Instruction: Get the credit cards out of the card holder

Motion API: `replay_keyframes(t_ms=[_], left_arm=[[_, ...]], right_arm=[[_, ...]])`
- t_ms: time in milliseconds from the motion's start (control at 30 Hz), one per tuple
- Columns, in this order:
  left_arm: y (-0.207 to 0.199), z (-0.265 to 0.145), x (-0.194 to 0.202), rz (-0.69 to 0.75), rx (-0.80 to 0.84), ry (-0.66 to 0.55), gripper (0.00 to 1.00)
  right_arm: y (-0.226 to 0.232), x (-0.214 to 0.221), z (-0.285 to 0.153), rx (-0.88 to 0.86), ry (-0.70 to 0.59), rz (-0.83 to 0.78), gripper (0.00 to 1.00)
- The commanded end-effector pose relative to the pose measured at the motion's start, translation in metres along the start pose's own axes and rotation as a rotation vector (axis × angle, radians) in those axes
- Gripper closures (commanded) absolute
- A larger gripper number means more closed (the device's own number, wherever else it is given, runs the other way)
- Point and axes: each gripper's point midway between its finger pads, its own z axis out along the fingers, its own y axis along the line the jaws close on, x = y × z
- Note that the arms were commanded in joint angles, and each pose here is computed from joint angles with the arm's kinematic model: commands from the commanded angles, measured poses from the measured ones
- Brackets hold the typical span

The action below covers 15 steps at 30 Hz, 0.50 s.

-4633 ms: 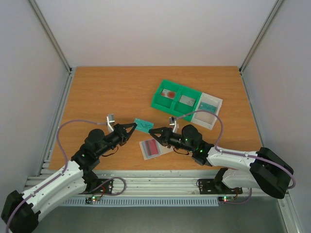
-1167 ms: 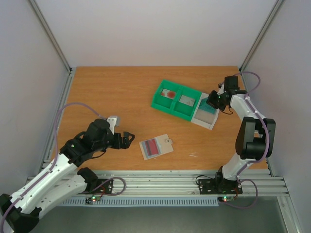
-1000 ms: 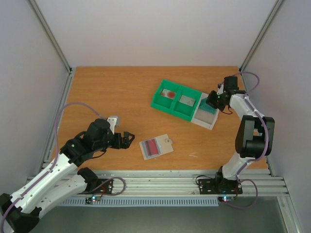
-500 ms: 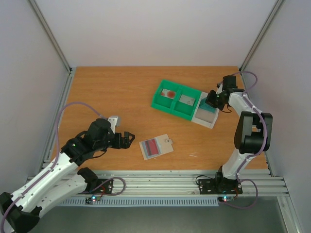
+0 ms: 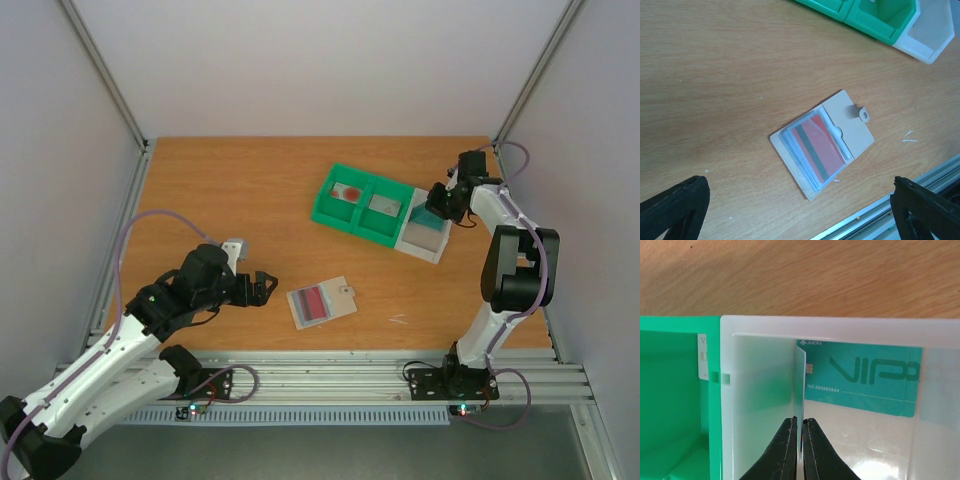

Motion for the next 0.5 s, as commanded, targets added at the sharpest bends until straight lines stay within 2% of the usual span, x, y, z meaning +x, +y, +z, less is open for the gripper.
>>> replay_keyframes(t_ms=[0,467], left_arm=[[-0.010,-0.009,-0.014,0.007,0.031,-0.052,0.01],[-0.009,-0.014,-0.013,0.014,0.028,-0.053,0.01]], right_arm=[[-0.008,-0.010,-0.004,0.051,-0.020,-0.018,0.92],[-0.021,-0.015,-0.020,0.160,-0.034,0.024,0.86]])
